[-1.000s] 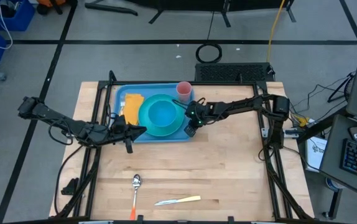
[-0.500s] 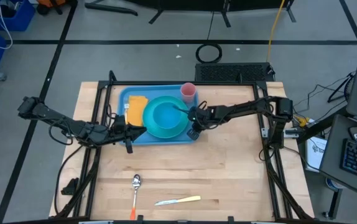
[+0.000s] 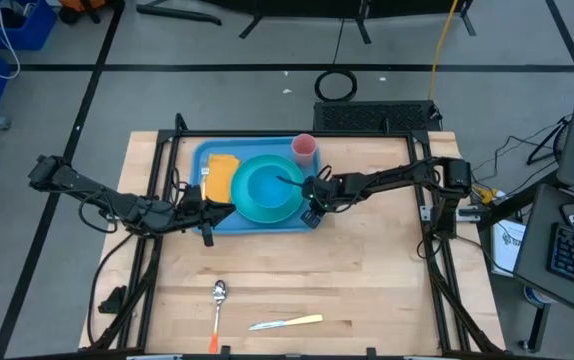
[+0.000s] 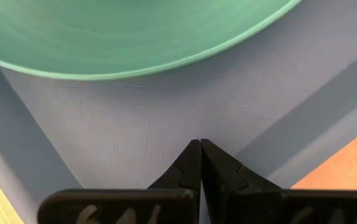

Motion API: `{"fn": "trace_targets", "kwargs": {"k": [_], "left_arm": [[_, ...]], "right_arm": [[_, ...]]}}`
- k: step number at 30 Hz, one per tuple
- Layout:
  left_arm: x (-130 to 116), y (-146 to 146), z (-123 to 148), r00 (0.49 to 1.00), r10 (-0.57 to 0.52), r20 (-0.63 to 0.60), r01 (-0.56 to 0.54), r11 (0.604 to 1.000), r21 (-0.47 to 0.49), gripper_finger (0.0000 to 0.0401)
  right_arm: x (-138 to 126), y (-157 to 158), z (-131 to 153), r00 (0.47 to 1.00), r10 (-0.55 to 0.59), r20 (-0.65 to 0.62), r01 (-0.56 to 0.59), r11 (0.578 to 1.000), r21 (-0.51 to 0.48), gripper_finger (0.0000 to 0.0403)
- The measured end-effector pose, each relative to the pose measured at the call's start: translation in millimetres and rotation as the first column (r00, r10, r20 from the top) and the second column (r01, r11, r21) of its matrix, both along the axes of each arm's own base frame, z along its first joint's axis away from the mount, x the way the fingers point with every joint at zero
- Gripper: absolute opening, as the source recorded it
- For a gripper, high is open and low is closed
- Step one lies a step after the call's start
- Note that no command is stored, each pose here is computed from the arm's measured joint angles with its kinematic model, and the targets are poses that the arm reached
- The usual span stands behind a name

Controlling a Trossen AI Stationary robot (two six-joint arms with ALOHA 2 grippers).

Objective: Set up tray
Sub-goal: Adjust the blue serving tray

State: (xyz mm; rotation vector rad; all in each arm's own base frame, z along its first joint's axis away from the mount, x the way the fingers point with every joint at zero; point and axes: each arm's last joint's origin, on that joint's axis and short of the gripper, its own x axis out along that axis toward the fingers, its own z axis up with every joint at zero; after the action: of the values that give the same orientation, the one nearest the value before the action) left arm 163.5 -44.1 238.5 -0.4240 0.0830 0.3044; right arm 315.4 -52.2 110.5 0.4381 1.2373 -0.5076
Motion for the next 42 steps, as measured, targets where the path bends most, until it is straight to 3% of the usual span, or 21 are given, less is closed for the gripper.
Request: {"fn": "trace_targets", "kwargs": {"k": [25,42], "left_arm": [[4.8,-1.7,-5.5,1.0,0.004,-0.03,-0.004,1.0,0.002,0.0033],[6.9,-1.5,-5.4,0.999,0.044,-0.015,-0.044,0.999,0.003,0.0033]], "right_arm": [[-11.3,11.6,1.7,0.993,-0.002,-0.121,0.0,1.0,-0.016,0.0],[-12.6,23.7,35.3,0.998,0.059,0.005,-0.059,0.998,-0.035,0.0]]}}
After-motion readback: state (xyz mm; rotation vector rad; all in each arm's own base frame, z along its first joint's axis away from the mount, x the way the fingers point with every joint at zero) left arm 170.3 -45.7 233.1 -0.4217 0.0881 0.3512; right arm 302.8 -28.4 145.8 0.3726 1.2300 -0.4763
